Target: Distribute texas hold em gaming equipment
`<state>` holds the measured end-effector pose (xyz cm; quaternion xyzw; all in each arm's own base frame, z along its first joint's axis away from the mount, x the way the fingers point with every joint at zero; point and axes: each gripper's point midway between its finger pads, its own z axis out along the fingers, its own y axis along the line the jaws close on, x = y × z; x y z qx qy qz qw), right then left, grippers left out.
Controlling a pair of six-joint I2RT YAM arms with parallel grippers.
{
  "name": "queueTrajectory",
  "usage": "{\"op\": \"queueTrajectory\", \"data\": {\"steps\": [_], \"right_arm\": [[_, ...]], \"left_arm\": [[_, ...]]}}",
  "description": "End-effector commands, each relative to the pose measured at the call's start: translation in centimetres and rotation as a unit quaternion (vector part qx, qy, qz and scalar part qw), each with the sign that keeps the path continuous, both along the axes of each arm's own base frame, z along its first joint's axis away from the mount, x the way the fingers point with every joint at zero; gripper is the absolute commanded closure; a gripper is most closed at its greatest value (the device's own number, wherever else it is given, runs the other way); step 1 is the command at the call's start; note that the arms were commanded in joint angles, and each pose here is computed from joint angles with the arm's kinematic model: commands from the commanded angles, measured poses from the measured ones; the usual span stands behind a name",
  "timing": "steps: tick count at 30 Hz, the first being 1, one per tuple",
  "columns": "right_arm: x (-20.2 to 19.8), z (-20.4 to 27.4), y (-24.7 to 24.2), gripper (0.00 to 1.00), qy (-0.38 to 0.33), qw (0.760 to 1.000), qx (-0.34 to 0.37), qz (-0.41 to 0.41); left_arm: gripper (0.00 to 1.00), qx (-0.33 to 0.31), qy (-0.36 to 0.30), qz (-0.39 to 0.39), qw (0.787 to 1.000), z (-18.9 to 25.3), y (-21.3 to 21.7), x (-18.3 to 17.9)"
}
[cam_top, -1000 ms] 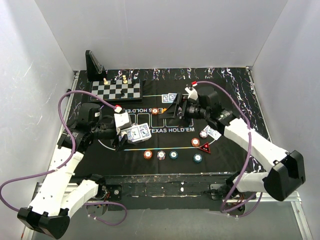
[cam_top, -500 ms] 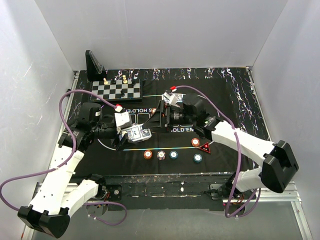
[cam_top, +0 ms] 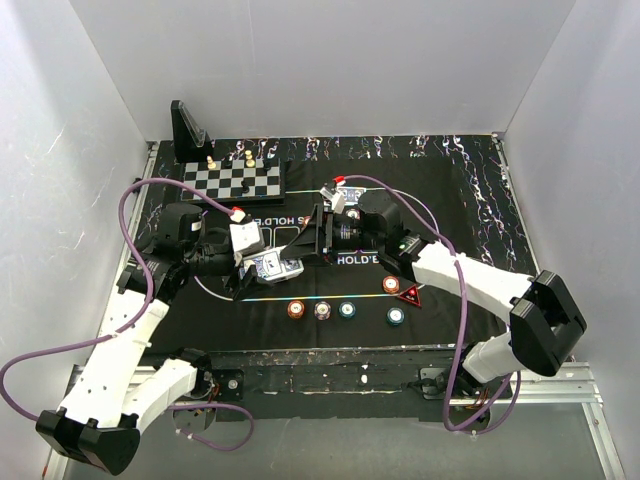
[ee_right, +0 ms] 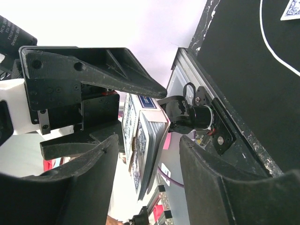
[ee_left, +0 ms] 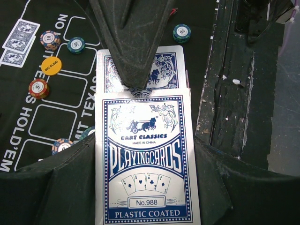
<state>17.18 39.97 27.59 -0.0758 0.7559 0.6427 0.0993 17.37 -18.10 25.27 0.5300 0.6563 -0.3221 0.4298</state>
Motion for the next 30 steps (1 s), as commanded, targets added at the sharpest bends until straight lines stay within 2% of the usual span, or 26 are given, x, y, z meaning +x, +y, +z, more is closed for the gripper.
{"op": "queueTrajectory", "data": {"steps": [1,7,17,30], "right_arm": [[-0.7,0.9,0.1,0.4,0.001,0.999,0.034,0.014],[-1.2,1.2,-0.2,0.44,0.0,0.999,0.041,0.021],[-1.1,0.7,-1.5,0.67,0.007,0.999,0.033,0.001],[0.0,0.6,-4.0,0.64,0.006,0.999,0.028,-0.034]], "left_arm": [[0.75,-0.016,-0.028,-0.009,0.999,1.7,-0.4,0.1],[0.75,-0.017,-0.028,-0.011,0.999,1.8,-0.4,0.1],[0.75,-0.024,-0.035,-0.013,0.999,2.5,-0.6,0.2],[0.76,-0.036,-0.031,-0.015,0.999,3.0,-0.8,0.0]]}}
